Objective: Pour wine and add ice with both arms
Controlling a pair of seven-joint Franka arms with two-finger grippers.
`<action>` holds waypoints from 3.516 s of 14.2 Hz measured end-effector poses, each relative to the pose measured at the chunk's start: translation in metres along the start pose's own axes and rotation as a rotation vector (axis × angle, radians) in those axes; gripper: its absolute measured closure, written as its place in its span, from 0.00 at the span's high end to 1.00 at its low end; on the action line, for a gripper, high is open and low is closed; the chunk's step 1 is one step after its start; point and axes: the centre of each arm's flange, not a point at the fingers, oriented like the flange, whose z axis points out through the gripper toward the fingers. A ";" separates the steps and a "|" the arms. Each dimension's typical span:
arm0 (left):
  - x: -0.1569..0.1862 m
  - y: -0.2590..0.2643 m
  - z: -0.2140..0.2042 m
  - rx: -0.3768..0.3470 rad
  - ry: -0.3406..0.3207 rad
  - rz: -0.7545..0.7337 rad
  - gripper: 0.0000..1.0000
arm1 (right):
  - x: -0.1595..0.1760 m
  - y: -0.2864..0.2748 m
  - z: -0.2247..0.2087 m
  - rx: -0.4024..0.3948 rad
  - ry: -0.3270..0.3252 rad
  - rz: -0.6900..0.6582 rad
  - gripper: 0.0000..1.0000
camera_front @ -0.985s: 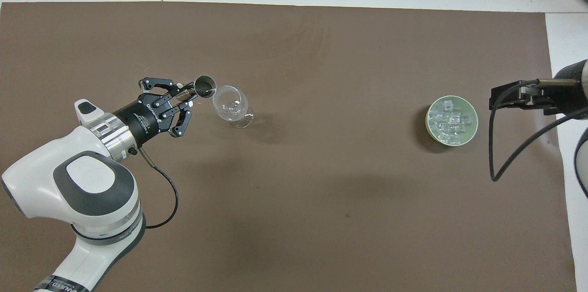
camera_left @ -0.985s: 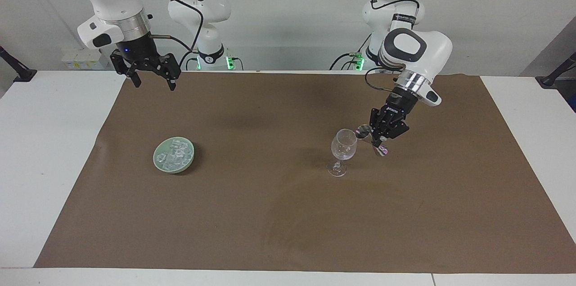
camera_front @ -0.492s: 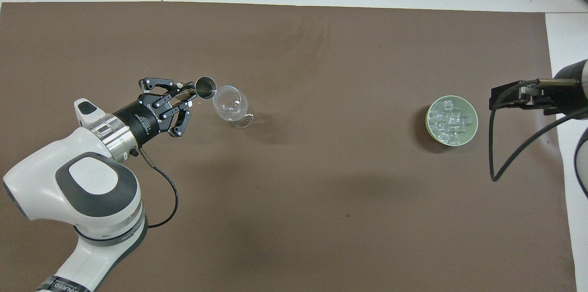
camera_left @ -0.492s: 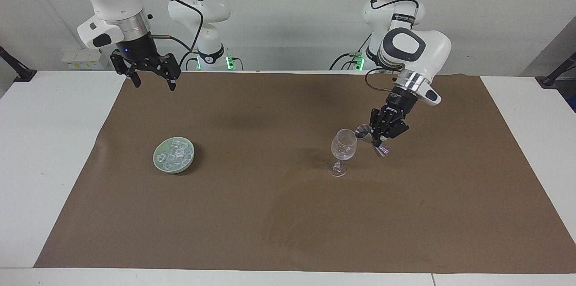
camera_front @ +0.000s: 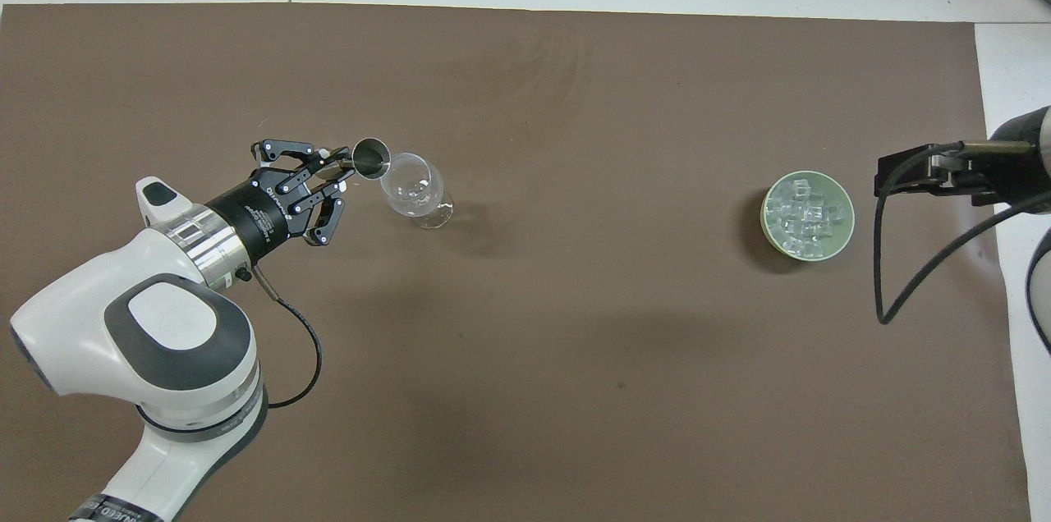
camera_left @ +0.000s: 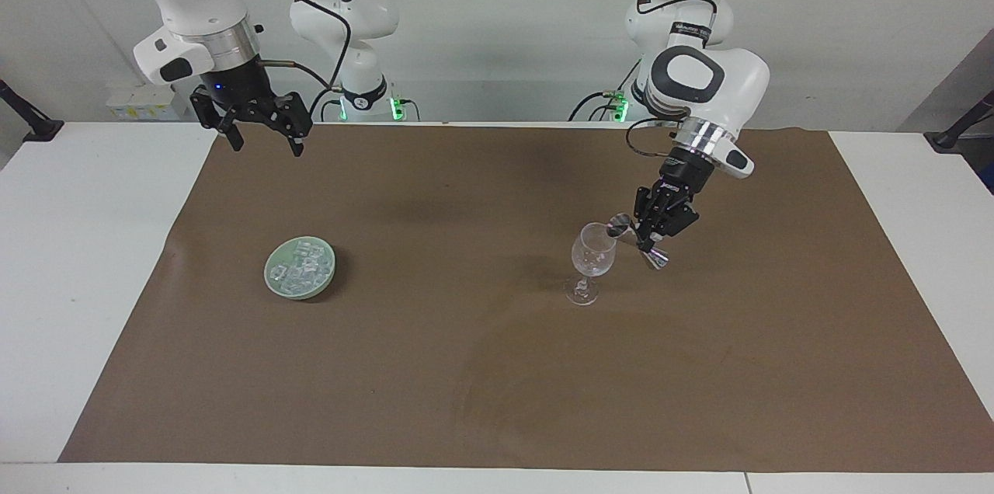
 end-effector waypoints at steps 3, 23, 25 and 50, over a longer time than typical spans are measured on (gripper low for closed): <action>-0.004 -0.002 0.000 -0.009 0.013 0.043 0.22 | 0.000 0.000 0.000 0.000 0.000 0.000 1.00; -0.018 0.003 -0.002 -0.027 0.061 0.276 0.22 | 0.000 0.000 0.000 0.000 0.000 0.000 1.00; -0.017 0.002 -0.001 -0.027 0.064 0.281 0.22 | 0.000 0.000 0.000 0.000 0.000 0.000 1.00; -0.036 0.021 0.000 -0.035 0.113 0.596 0.22 | 0.000 0.000 0.000 0.000 0.000 0.000 1.00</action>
